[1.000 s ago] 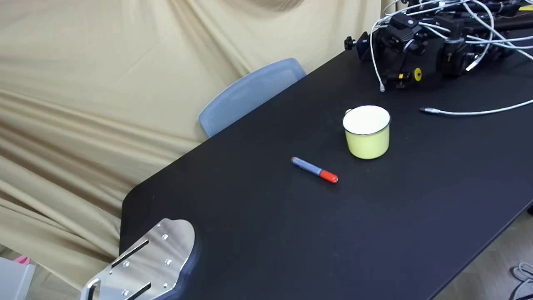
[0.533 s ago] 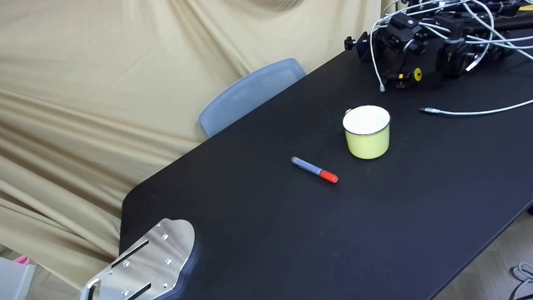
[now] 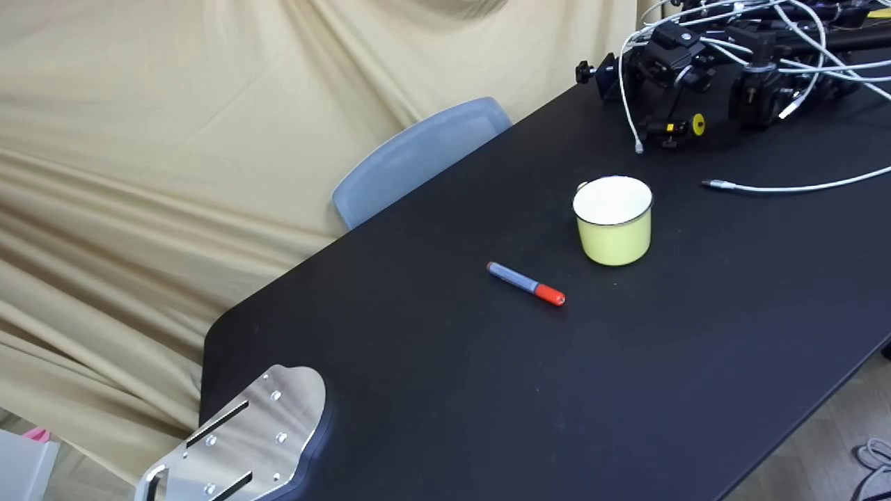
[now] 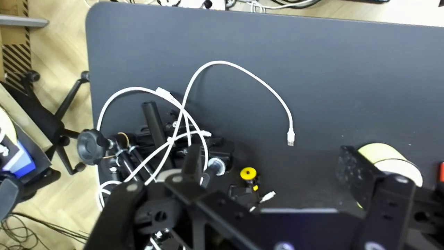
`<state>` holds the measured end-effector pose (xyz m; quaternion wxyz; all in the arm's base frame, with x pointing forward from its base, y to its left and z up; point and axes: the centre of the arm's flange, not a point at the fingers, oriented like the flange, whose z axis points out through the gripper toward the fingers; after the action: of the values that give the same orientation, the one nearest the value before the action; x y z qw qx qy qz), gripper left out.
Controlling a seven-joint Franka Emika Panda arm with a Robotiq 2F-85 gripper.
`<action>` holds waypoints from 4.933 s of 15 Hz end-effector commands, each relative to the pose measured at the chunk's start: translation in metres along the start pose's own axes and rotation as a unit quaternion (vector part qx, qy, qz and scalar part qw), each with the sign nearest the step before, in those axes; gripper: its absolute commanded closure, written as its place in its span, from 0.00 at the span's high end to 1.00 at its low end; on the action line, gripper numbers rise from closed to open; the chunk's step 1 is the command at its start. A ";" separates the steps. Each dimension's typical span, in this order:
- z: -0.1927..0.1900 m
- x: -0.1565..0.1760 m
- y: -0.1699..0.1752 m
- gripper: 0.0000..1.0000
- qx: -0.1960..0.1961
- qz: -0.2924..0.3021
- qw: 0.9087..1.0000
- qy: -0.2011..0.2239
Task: Put the pen in the cup
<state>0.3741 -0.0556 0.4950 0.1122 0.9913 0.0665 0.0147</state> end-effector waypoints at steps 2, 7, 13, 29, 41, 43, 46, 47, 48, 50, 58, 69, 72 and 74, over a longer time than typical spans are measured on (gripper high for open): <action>0.009 0.038 -0.063 1.00 0.047 -0.027 0.998 0.028; 0.027 0.071 -0.133 1.00 0.104 -0.036 0.993 0.030; 0.044 0.085 -0.201 1.00 0.119 0.019 0.992 0.044; 0.102 0.109 -0.302 1.00 0.081 -0.089 0.993 0.008; 0.136 0.114 -0.325 1.00 0.071 -0.129 0.989 -0.008; 0.147 0.122 -0.330 1.00 0.050 -0.146 0.988 -0.011; 0.159 0.137 -0.343 1.00 0.030 -0.163 0.986 -0.004; 0.161 0.143 -0.350 1.00 0.030 -0.167 0.986 -0.002; 0.163 0.148 -0.355 1.00 0.029 -0.172 0.985 -0.001; 0.167 0.158 -0.366 1.00 0.025 -0.183 0.983 -0.001; 0.187 0.201 -0.387 1.00 0.063 -0.154 0.986 -0.010; 0.211 0.203 -0.360 1.00 0.076 -0.107 0.991 -0.013; 0.224 0.209 -0.349 1.00 0.069 -0.100 0.992 -0.022; 0.229 0.211 -0.347 1.00 0.068 -0.099 0.992 -0.028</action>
<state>0.5460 0.2592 0.2040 0.0440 0.9826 0.1786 -0.0259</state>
